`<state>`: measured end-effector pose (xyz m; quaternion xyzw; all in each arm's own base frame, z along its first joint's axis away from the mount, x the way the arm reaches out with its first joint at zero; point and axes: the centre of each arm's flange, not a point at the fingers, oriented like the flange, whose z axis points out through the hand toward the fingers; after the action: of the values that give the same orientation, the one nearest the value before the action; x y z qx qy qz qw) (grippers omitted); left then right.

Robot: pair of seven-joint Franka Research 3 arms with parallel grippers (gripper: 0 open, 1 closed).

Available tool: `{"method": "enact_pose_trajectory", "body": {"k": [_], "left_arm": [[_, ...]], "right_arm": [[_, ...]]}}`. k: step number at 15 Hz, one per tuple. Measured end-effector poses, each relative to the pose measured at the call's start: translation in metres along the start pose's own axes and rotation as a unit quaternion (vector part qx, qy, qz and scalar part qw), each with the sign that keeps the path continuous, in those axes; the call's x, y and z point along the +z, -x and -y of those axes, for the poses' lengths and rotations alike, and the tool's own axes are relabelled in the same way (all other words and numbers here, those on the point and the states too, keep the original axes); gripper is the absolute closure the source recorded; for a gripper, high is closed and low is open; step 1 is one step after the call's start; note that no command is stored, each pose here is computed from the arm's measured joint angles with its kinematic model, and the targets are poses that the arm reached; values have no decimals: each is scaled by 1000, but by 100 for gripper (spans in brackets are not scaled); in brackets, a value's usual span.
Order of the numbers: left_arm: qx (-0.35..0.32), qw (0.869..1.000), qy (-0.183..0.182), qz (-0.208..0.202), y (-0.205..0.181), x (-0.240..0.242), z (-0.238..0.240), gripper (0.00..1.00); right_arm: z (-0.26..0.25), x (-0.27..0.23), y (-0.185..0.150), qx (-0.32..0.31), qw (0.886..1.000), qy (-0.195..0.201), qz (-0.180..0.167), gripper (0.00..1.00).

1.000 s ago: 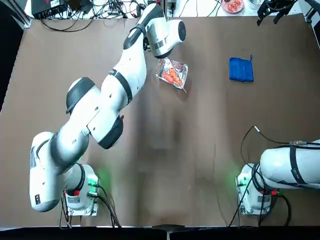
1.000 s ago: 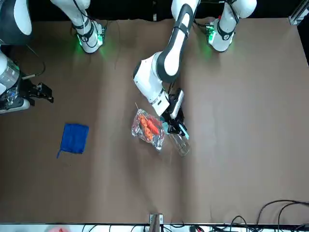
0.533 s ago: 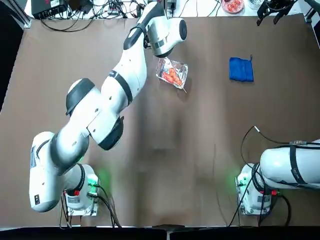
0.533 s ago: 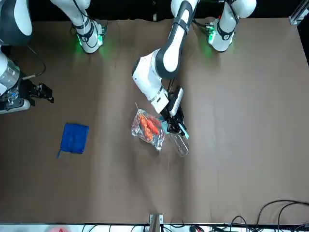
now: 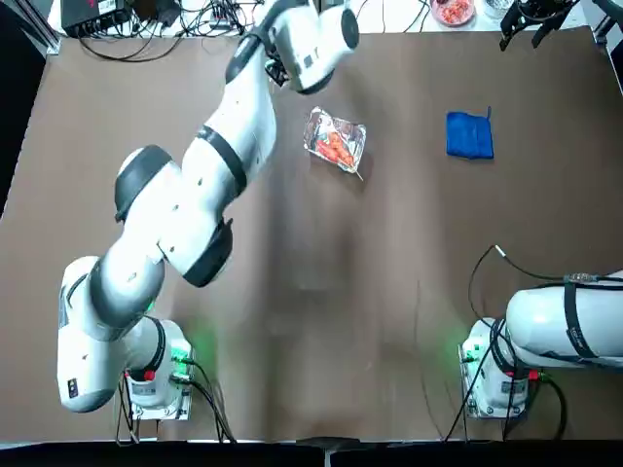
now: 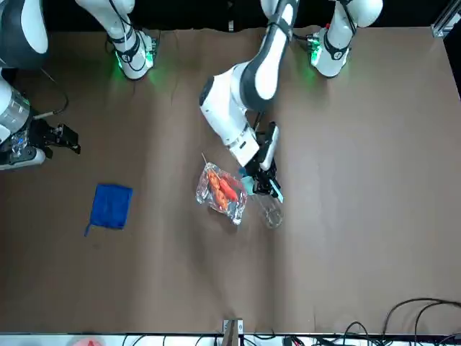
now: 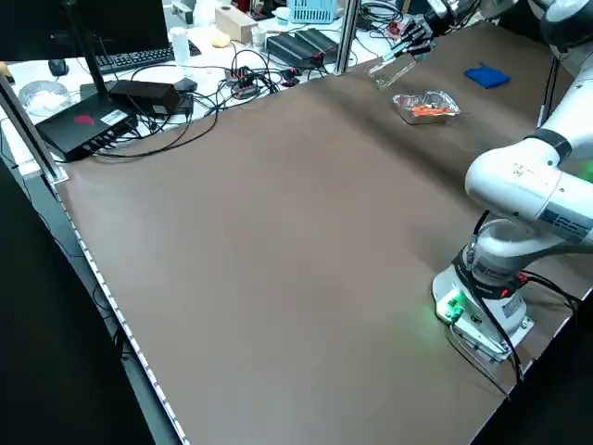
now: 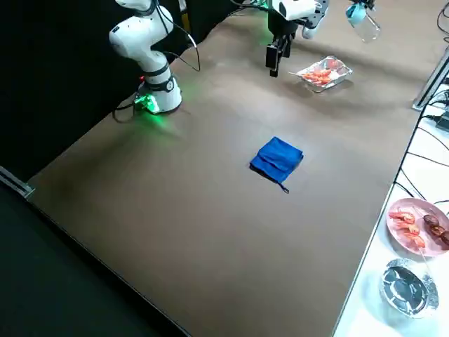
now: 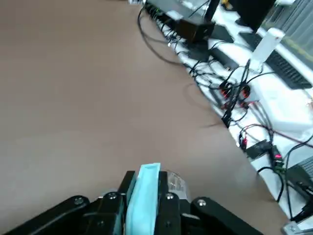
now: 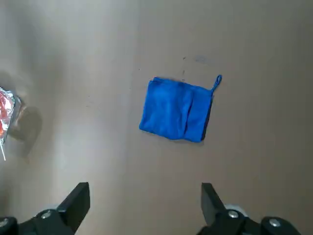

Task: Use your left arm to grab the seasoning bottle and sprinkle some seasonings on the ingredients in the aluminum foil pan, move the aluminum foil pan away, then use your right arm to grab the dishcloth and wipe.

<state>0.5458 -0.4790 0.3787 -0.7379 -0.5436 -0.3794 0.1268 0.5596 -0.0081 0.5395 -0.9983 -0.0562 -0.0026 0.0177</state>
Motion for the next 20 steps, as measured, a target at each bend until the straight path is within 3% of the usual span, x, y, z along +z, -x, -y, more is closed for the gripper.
{"method": "enact_pose_trajectory", "body": {"k": [6,7,11,14,20], "left_arm": [[14,989,-78,123,-102,23,-21,77],[20,980,-95,174,-144,37,-27,77],[55,956,-124,260,-227,83,-27,77],[59,936,-126,322,-282,128,-22,77],[43,912,-120,390,-364,217,0,77]], "right_arm": [[1,1,0,-1,1000,0,1,0],[1,1,0,-1,1000,0,1,0],[1,1,0,-1,1000,0,2,0],[1,2,0,-1,1000,0,2,0],[2,2,0,-2,1000,0,2,0]]}}
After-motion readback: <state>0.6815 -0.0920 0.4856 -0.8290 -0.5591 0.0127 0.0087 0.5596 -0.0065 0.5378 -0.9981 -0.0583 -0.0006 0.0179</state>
